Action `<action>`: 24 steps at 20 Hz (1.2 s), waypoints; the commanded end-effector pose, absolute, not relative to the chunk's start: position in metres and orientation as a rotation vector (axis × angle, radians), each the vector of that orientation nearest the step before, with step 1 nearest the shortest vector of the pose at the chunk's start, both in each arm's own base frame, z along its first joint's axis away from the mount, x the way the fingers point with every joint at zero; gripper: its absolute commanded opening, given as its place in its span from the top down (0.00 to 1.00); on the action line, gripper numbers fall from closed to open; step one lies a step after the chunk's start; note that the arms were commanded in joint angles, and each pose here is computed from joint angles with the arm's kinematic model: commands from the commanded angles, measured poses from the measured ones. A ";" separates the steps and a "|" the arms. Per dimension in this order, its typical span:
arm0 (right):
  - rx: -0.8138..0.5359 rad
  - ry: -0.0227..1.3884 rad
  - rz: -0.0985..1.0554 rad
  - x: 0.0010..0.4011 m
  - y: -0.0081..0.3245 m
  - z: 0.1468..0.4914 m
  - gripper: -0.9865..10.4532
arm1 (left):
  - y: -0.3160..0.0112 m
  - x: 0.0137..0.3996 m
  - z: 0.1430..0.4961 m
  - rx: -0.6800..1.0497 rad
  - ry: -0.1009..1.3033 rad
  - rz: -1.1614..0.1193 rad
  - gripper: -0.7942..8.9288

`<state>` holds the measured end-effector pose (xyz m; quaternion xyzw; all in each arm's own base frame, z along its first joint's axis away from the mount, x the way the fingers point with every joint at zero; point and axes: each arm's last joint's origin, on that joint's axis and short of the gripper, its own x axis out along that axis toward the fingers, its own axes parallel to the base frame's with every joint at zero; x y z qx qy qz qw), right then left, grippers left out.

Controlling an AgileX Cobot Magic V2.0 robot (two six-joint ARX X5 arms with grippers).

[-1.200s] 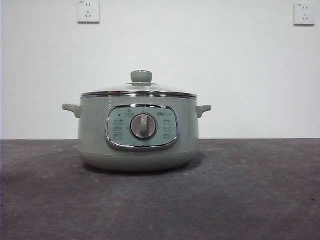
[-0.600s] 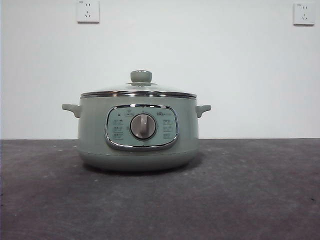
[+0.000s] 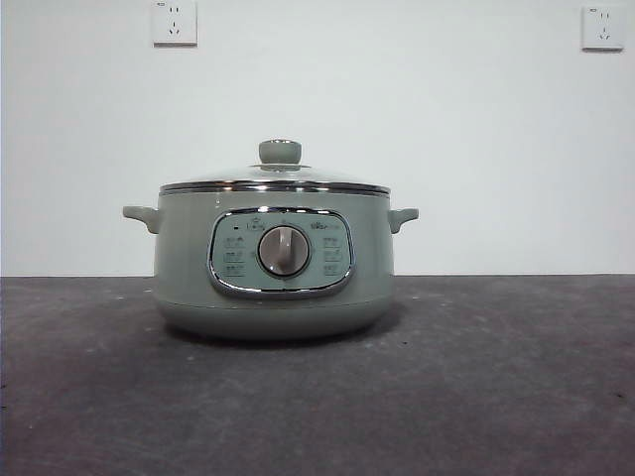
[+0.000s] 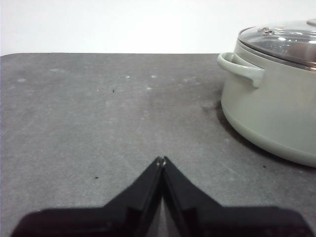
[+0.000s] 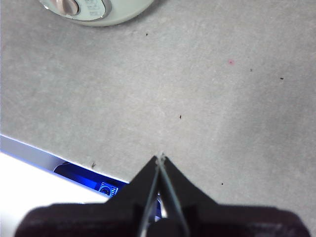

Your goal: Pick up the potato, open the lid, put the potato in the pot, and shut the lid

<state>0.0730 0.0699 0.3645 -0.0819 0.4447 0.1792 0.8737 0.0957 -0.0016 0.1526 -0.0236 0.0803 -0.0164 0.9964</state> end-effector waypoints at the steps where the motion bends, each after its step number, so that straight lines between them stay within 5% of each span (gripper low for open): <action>1: -0.191 0.953 0.363 0.072 0.069 0.361 0.91 | -0.002 0.096 0.150 -0.042 0.163 -0.032 0.92; 15: -0.217 0.926 0.360 0.070 0.064 0.362 0.91 | -0.002 0.099 0.145 -0.043 0.229 -0.030 0.92; 18: -0.280 0.859 0.324 0.069 0.051 0.364 0.91 | -0.002 0.099 0.145 -0.043 0.235 -0.030 0.92; 24: -0.036 0.465 0.056 0.081 0.022 0.320 0.91 | -0.002 0.099 0.144 -0.043 0.238 -0.030 0.92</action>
